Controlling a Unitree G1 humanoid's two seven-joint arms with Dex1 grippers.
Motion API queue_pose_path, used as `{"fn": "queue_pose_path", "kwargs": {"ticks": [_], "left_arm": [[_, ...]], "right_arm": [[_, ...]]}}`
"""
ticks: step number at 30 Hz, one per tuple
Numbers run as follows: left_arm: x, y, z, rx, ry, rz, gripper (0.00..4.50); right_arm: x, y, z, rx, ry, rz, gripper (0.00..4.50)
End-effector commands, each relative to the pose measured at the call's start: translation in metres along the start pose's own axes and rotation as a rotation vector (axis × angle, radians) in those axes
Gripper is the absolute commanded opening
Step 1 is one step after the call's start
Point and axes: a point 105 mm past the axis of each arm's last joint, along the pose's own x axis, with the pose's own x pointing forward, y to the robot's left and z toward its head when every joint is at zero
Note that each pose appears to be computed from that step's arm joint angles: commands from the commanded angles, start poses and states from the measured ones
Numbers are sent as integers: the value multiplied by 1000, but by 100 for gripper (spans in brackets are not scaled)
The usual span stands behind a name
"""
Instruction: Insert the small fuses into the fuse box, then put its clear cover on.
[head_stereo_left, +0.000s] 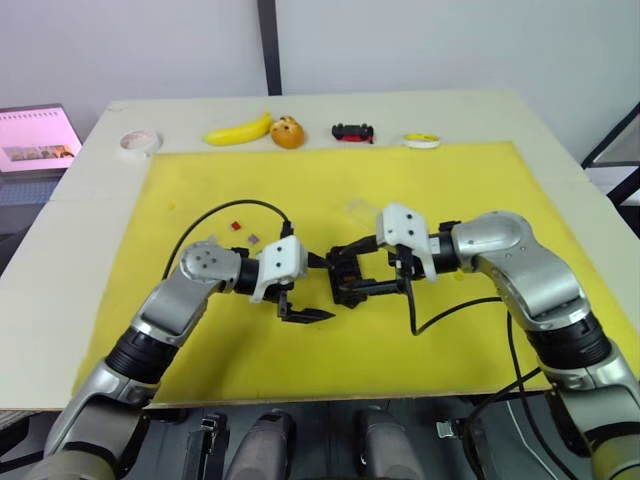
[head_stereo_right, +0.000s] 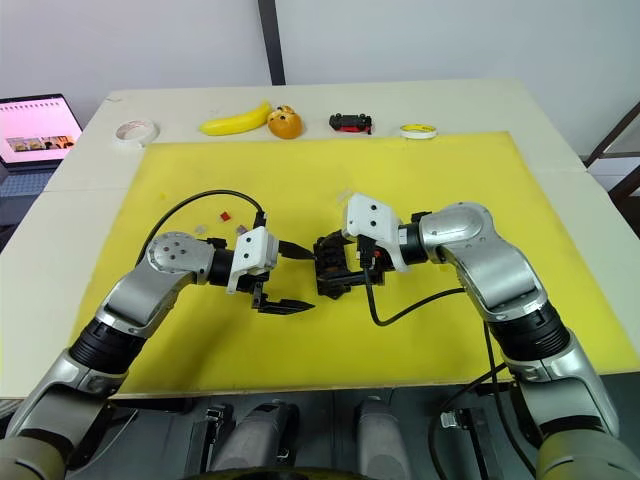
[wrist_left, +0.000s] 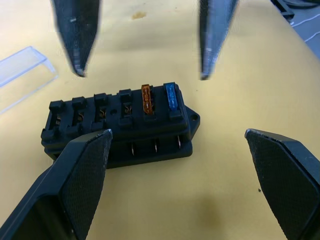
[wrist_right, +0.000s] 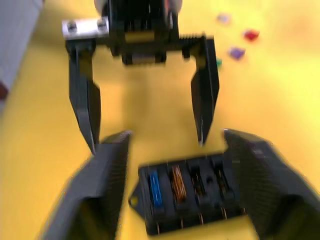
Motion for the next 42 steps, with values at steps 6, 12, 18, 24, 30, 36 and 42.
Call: {"fn": "queue_pose_path", "kwargs": {"ticks": [6, 12, 18, 24, 30, 36, 42], "left_arm": [[-5, 7, 10, 32, -32, 27, 450], [-5, 7, 10, 30, -30, 36, 450], [-6, 8, 10, 30, -27, 41, 450], [-6, 10, 9, 31, -25, 44, 450], [-8, 11, 11, 23, -40, 53, 450], [-38, 14, 15, -86, -141, 230, 450], [-102, -2, -12, -389, -175, 526, 450]], "right_arm": [[3, -6, -11, 9, -25, -12, 3], [5, -10, -24, 27, 12, -36, 3], [6, -8, -39, 49, 38, -41, 3], [8, -4, -43, 65, 6, -60, 3], [2, -7, -21, 39, -74, -97, 3], [-33, -4, 6, 76, -138, -202, 3], [-99, -8, -20, 236, -77, -516, 59]]}}
